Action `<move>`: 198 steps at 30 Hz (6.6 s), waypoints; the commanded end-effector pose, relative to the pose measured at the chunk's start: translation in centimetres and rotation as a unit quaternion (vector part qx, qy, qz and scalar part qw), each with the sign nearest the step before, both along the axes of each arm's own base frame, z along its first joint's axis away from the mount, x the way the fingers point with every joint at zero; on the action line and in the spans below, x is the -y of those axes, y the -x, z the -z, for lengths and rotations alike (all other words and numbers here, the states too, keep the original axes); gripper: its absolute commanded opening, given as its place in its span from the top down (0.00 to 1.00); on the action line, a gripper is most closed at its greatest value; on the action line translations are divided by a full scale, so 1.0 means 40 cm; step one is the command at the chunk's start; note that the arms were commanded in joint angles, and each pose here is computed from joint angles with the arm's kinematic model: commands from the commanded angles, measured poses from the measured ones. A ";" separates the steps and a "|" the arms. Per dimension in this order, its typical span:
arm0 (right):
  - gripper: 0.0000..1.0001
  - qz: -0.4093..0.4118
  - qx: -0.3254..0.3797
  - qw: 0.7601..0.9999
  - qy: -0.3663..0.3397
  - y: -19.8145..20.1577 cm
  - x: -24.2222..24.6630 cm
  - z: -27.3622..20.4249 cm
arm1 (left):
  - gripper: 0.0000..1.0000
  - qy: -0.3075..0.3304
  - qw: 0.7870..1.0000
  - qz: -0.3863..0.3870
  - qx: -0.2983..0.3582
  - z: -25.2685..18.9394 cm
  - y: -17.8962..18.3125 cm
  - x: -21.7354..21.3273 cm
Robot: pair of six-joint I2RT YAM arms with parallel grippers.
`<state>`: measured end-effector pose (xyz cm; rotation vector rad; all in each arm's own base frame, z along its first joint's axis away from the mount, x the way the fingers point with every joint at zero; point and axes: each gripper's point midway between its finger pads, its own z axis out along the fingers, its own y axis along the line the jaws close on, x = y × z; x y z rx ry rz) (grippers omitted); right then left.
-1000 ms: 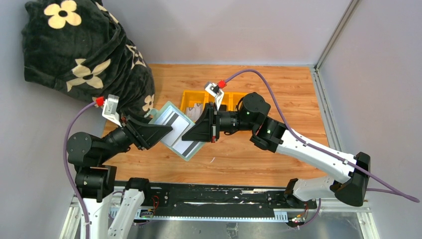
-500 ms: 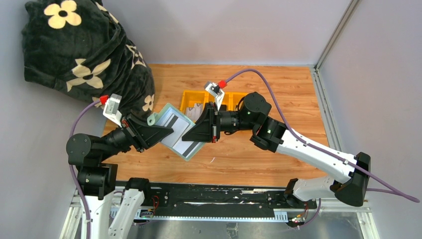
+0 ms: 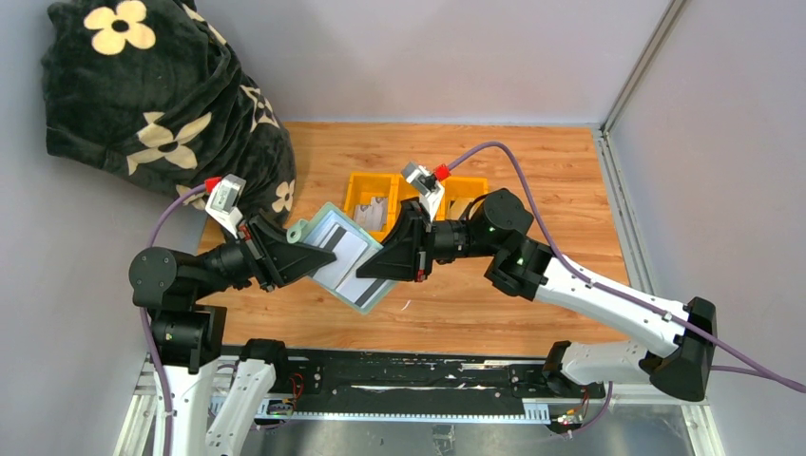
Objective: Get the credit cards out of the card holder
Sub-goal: Remove the credit card from the card holder.
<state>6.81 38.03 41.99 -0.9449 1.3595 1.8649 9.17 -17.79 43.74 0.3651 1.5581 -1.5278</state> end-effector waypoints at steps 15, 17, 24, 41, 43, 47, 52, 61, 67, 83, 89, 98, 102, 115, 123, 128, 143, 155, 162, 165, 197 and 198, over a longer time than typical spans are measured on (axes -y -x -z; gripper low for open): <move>0.54 0.088 0.079 0.993 -0.027 -0.006 0.142 -0.088 | 1.00 0.015 0.999 -0.030 0.021 -0.044 -0.013 -0.009; 0.47 0.151 0.072 0.985 -0.039 -0.042 0.174 -0.118 | 1.00 0.011 0.999 -0.047 0.021 -0.040 -0.025 -0.014; 0.40 0.130 0.050 0.988 -0.067 -0.020 0.178 -0.186 | 1.00 -0.011 0.990 -0.139 0.017 -0.007 -0.086 -0.050; 0.40 0.020 -0.059 0.997 -0.033 -0.050 -0.043 -0.069 | 1.00 -0.001 0.992 -0.127 0.021 -0.011 -0.072 -0.045; 0.41 0.023 -0.065 0.997 -0.030 -0.057 -0.052 -0.061 | 1.00 0.002 0.992 -0.120 0.025 -0.016 -0.064 -0.042; 0.43 0.024 -0.073 0.997 -0.027 -0.068 -0.068 -0.058 | 1.00 0.008 0.994 -0.101 0.026 -0.021 -0.051 -0.034; 0.54 -0.001 -0.080 0.996 -0.050 -0.061 -0.080 -0.090 | 1.00 0.006 0.995 -0.094 0.024 -0.012 -0.050 -0.031; 0.87 -0.025 -0.098 0.992 -0.070 -0.054 -0.085 -0.116 | 0.95 0.005 0.995 -0.092 0.026 -0.008 -0.047 -0.030; 1.00 -0.022 -0.106 0.991 -0.074 -0.058 -0.069 -0.097 | 0.86 0.015 0.996 -0.083 0.022 -0.019 -0.043 -0.027; 1.00 -0.013 -0.106 0.992 -0.065 -0.042 -0.027 -0.028 | 0.79 0.034 0.997 -0.070 0.013 -0.038 -0.039 -0.022; 1.00 -0.011 -0.101 0.993 -0.066 -0.044 -0.027 -0.038 | 0.83 0.033 0.997 -0.074 0.012 -0.033 -0.040 -0.024; 1.00 -0.004 -0.109 0.992 -0.056 -0.037 -0.010 0.005 | 0.94 0.029 0.996 -0.085 0.018 -0.041 -0.040 -0.028; 0.99 -0.006 -0.103 0.993 -0.065 -0.035 -0.007 -0.016 | 0.95 0.028 0.996 -0.086 0.017 -0.038 -0.041 -0.029; 0.71 -0.003 -0.115 0.988 -0.104 -0.060 -0.020 -0.095 | 0.96 0.024 0.995 -0.090 0.022 -0.037 -0.036 -0.030; 0.70 0.009 -0.133 0.986 -0.098 -0.076 -0.027 -0.081 | 0.95 0.025 0.995 -0.089 0.024 -0.039 -0.032 -0.030; 0.62 0.041 -0.153 0.984 -0.078 -0.114 -0.050 -0.059 | 0.95 0.026 0.996 -0.087 0.026 -0.041 -0.028 -0.029; 1.00 0.032 -0.154 0.979 -0.128 -0.107 -0.023 -0.069 | 0.96 0.026 0.995 -0.090 0.033 -0.051 -0.027 -0.031; 1.00 0.020 -0.144 0.977 -0.154 -0.082 0.011 -0.060 | 0.95 0.032 0.994 -0.105 0.028 -0.065 -0.039 -0.037; 0.71 0.029 -0.138 0.981 -0.133 -0.085 0.000 -0.064 | 0.94 0.028 0.993 -0.111 0.028 -0.053 -0.046 -0.039; 0.64 0.034 -0.140 0.981 -0.130 -0.095 -0.012 -0.073 | 0.94 0.028 0.993 -0.110 0.026 -0.049 -0.044 -0.039; 1.00 0.004 -0.119 0.986 -0.113 -0.068 -0.074 -0.092 | 0.60 0.060 0.996 -0.068 -0.008 -0.014 -0.030 -0.024; 1.00 0.004 -0.119 0.987 -0.112 -0.068 -0.077 -0.089 | 0.60 0.059 0.996 -0.066 -0.009 -0.013 -0.028 -0.023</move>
